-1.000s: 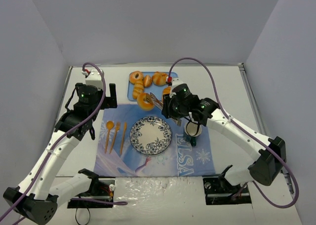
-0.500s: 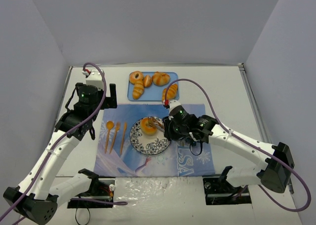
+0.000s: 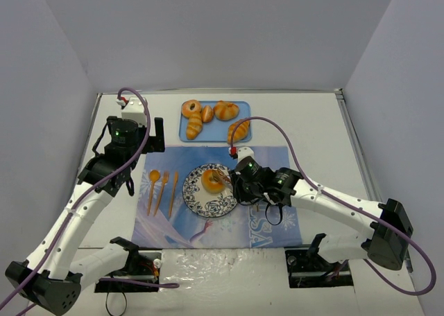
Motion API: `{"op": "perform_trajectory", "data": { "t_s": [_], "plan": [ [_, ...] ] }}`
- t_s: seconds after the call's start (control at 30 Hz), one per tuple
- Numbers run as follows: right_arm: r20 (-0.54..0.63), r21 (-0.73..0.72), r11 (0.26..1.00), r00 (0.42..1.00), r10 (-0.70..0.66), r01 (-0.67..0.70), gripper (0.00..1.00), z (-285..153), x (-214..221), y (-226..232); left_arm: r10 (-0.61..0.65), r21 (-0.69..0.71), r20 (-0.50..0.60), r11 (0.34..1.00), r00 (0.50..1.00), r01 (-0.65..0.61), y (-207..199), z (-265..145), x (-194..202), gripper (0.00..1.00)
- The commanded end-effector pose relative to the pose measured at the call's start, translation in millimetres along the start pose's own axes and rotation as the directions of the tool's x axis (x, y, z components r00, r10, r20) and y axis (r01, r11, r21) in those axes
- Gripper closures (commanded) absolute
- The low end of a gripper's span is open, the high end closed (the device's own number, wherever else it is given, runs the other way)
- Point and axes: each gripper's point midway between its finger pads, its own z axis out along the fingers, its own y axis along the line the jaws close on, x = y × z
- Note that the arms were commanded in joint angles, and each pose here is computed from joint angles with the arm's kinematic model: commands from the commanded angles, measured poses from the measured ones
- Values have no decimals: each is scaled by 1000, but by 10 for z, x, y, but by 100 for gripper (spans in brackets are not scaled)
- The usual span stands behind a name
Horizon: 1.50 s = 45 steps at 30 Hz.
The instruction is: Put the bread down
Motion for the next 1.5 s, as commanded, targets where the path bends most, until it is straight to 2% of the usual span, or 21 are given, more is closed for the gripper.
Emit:
{"op": "perform_trajectory", "data": {
  "t_s": [0.0,0.17,0.5,1.17,1.47],
  "plan": [
    [71,0,1000,997,20,-20,84,0,-156,58,-19,6,86,1000,996,19,-17,-52,-298,3],
    [83,-9,1000,996,20,-19,70,-38,-183,75,-19,6,86,1000,996,19,-17,-51,-298,3],
    [96,-18,1000,995,22,-21,59,-79,-226,94,-17,1,84,1000,996,17,-8,-47,-292,3],
    [150,-15,1000,988,23,-21,58,-303,-431,102,-17,2,85,1000,996,17,-12,-52,-295,3],
    [208,17,1000,978,15,-19,57,-448,-655,71,-17,3,86,1000,996,17,-11,-57,-297,3]
  ]
}}
